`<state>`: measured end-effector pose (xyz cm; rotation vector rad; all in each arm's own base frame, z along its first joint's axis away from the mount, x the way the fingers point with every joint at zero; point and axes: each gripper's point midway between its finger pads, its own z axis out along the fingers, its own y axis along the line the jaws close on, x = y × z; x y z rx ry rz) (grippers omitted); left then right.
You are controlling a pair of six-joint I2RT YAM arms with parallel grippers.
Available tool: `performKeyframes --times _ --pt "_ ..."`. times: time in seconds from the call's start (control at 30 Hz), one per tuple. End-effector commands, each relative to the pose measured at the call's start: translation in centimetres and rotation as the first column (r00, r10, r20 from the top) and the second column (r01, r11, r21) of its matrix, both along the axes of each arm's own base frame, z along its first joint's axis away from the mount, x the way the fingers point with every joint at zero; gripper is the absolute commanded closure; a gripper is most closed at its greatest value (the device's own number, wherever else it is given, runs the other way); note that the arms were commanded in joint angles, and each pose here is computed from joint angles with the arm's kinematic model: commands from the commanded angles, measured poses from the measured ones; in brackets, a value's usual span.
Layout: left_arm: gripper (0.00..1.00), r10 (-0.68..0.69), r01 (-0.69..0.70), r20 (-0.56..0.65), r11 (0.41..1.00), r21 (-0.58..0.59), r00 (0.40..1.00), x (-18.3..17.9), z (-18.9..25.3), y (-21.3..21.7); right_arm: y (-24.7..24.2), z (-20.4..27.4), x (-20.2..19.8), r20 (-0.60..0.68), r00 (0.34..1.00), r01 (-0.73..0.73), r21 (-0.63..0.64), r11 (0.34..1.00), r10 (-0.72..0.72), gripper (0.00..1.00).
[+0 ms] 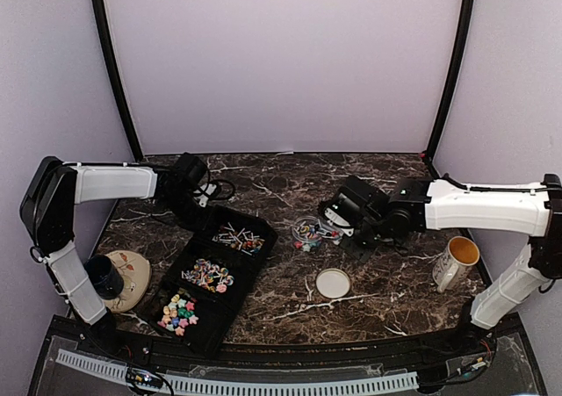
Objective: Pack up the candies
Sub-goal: Place the fake candies in the packing box.
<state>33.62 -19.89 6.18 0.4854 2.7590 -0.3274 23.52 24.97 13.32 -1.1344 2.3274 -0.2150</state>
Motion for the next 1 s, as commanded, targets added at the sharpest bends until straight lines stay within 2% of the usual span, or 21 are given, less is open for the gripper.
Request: performKeyframes --times 0.0,0.97 --pt "1.00 -0.012 0.016 0.072 0.999 -0.050 0.997 1.4 2.6 -1.0 0.5 0.7 0.4 -0.008 1.000 0.004 -0.011 1.000 -0.004 1.00" --pt "1.00 -0.015 0.021 0.084 0.997 -0.072 0.996 1.2 3.2 -1.2 0.9 1.3 0.8 0.015 0.999 -0.028 -0.200 0.979 0.032 1.00"
